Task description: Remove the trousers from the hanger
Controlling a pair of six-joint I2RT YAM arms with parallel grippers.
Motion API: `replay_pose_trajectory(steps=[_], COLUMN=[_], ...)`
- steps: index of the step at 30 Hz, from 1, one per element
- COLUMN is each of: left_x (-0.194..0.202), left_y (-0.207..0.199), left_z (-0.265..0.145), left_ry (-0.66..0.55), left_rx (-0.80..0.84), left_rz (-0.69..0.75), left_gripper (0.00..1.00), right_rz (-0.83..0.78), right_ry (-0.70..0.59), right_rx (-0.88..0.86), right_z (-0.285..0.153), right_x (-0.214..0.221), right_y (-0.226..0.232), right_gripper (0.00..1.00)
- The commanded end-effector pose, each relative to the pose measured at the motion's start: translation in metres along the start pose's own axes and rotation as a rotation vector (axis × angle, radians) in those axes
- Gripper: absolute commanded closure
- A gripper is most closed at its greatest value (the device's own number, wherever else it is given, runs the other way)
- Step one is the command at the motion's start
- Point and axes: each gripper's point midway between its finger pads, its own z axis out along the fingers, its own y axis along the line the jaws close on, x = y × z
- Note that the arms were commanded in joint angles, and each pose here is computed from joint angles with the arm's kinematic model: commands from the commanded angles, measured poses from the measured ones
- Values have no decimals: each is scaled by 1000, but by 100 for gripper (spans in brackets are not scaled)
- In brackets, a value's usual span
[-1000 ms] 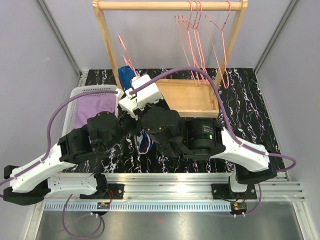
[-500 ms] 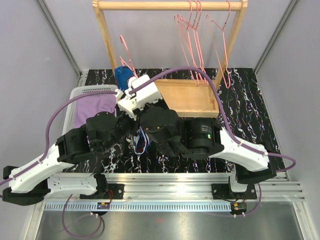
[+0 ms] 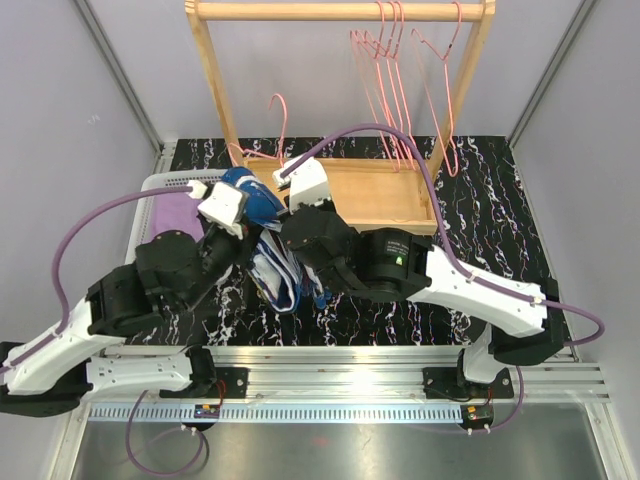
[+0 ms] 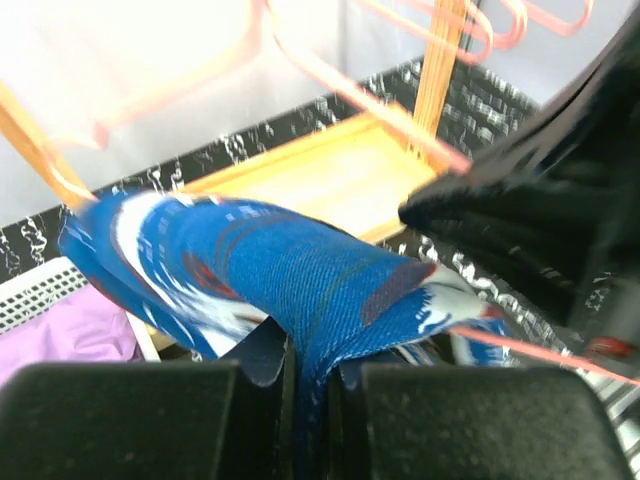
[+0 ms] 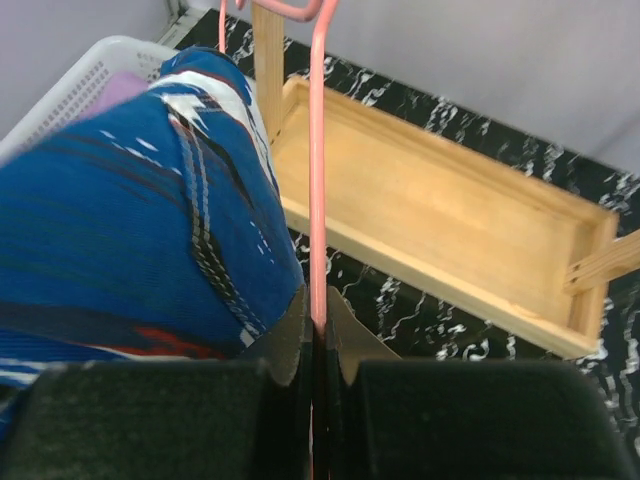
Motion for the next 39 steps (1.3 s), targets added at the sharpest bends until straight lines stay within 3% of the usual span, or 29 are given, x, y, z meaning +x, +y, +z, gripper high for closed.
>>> replay_pose_trajectory(steps=[1,9,21,28,39], left_x=[-93,-137,-162,-168,-118], left_y=[27,55,95,119,155], left_z=[-25,-34,-59,-71,-78], left_ry=[-290,-409,-507,-487,-322], left_rx=[-56,-200,-357,-507,-730], left_rz=[-226,-307,-358,-237,69], left_gripper=[100,100,100,100,100], right_rz=[218,282,281,224,242], right_ry=[-50,11,73,111,43], right_rx=[-65,-113,-106,-25,12], right_z=[-4,4,7,11,-19], right_x=[-19,19,87,113,73], right_y=[-2,11,1,-15,-59], right_gripper=[100,100,100,100,100])
